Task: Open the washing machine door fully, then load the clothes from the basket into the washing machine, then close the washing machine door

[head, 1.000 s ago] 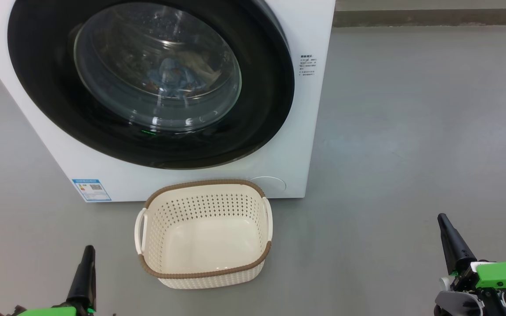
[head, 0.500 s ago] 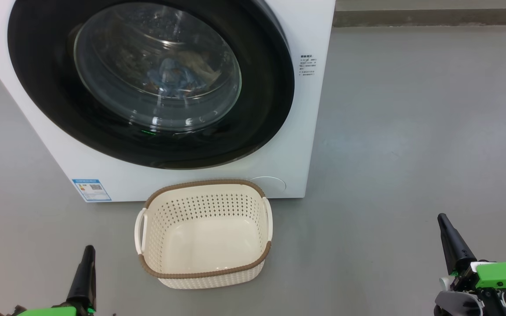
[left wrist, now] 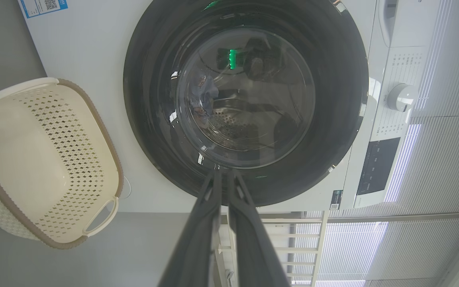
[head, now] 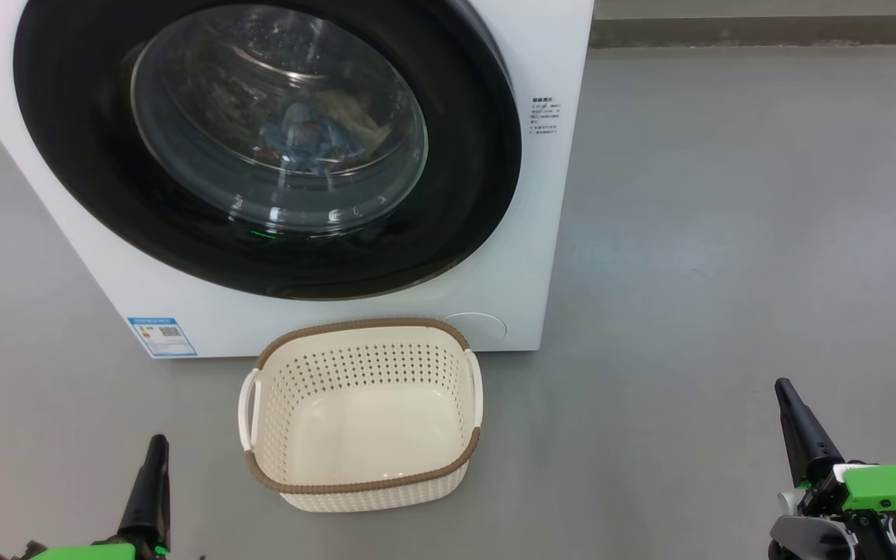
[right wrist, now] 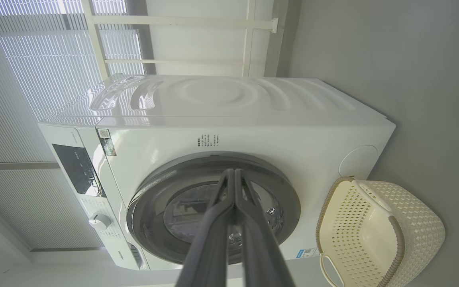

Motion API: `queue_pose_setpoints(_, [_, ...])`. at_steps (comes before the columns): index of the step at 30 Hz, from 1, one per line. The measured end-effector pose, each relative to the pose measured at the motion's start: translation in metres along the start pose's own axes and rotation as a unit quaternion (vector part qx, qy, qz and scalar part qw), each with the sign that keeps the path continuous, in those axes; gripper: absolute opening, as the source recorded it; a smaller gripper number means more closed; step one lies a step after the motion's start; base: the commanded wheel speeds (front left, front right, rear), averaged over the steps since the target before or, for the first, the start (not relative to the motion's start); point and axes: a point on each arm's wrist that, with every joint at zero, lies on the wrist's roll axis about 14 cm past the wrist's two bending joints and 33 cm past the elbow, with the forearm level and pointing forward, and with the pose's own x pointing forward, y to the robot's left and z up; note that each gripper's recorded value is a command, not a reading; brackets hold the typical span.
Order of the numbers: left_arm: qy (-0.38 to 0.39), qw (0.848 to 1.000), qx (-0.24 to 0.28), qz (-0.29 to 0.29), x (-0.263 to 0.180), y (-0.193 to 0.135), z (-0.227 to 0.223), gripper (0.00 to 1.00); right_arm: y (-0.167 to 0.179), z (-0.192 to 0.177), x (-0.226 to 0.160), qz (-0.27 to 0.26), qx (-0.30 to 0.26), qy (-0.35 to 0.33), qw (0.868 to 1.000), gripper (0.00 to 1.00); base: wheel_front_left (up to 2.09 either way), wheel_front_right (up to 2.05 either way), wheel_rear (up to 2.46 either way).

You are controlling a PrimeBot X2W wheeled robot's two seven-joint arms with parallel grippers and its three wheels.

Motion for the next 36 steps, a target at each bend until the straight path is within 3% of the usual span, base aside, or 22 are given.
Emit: queue_pose_setpoints(36, [0.0,1.0,0.0,0.0,0.0,0.0,-0.0001,0.0,0.0,0.0001,0.0,0.0,0.0,0.0,1.0,0.0,0.0,0.0,0.0])
